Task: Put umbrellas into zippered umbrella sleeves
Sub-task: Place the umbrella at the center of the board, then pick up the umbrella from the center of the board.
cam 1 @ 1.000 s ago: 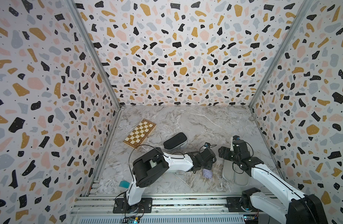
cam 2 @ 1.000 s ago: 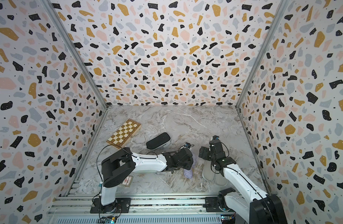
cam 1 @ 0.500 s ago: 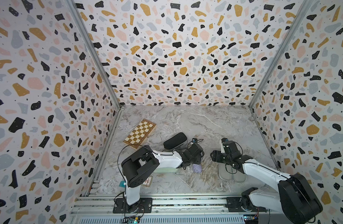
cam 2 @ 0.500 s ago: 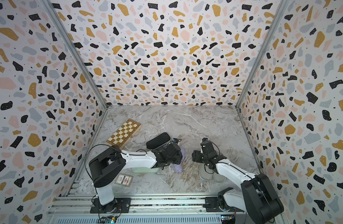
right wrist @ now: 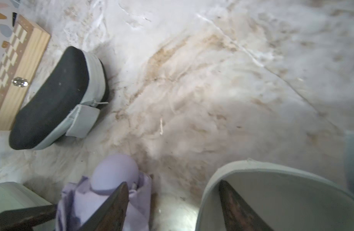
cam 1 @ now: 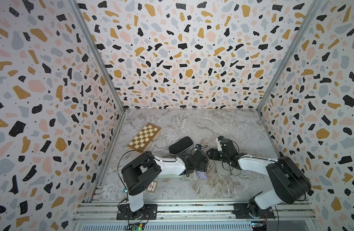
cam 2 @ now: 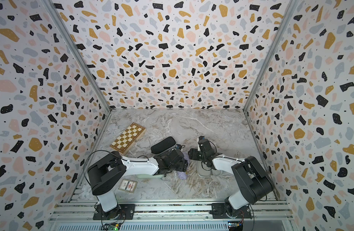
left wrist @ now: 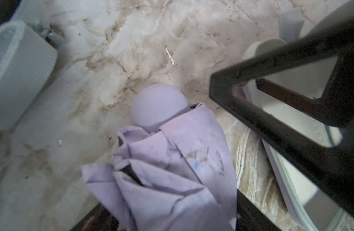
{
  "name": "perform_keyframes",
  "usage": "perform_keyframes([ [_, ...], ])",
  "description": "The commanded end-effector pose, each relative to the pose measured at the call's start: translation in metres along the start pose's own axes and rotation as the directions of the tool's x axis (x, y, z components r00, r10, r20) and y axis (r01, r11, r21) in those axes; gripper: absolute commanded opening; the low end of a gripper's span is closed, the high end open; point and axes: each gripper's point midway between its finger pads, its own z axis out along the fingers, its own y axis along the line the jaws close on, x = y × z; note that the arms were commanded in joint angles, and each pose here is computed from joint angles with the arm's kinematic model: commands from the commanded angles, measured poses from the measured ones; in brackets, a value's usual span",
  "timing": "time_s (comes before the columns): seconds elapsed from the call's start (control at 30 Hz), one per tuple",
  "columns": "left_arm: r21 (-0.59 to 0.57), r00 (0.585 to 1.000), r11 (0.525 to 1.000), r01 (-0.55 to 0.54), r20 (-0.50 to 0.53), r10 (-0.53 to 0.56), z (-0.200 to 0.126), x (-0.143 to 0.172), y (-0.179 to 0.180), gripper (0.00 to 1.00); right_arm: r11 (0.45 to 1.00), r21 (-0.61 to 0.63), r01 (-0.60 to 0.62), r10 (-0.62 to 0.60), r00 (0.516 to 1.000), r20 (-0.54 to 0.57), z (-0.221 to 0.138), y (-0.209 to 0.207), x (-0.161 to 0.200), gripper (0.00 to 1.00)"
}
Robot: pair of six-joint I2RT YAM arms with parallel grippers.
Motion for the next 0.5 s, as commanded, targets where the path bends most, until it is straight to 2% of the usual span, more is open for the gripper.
perform_keyframes([
  [0.0, -0.027, 0.998, 0.999, -0.022, -0.052, 0.020, 0.003, 0.014, 0.007, 0.86, 0.999, -0.036, 0.004, -0.001, 0.997, 0.082, -0.002, 0.020, -0.032, 0.73],
  [0.13, -0.034, 0.997, 0.999, -0.024, -0.080, 0.021, 0.013, 0.017, 0.004, 0.92, 1.000, 0.003, 0.010, -0.011, 0.995, 0.096, -0.005, 0.017, -0.039, 0.75],
  [0.23, -0.030, 0.994, 0.999, -0.031, -0.105, 0.027, 0.020, 0.021, 0.001, 0.91, 0.999, 0.029, 0.019, -0.022, 0.994, 0.106, -0.012, 0.014, -0.041, 0.76],
  [0.47, -0.033, 0.991, 0.999, -0.034, -0.128, 0.029, 0.028, 0.025, 0.000, 0.71, 0.998, 0.046, 0.035, -0.041, 0.990, 0.133, -0.034, 0.012, -0.044, 0.78],
])
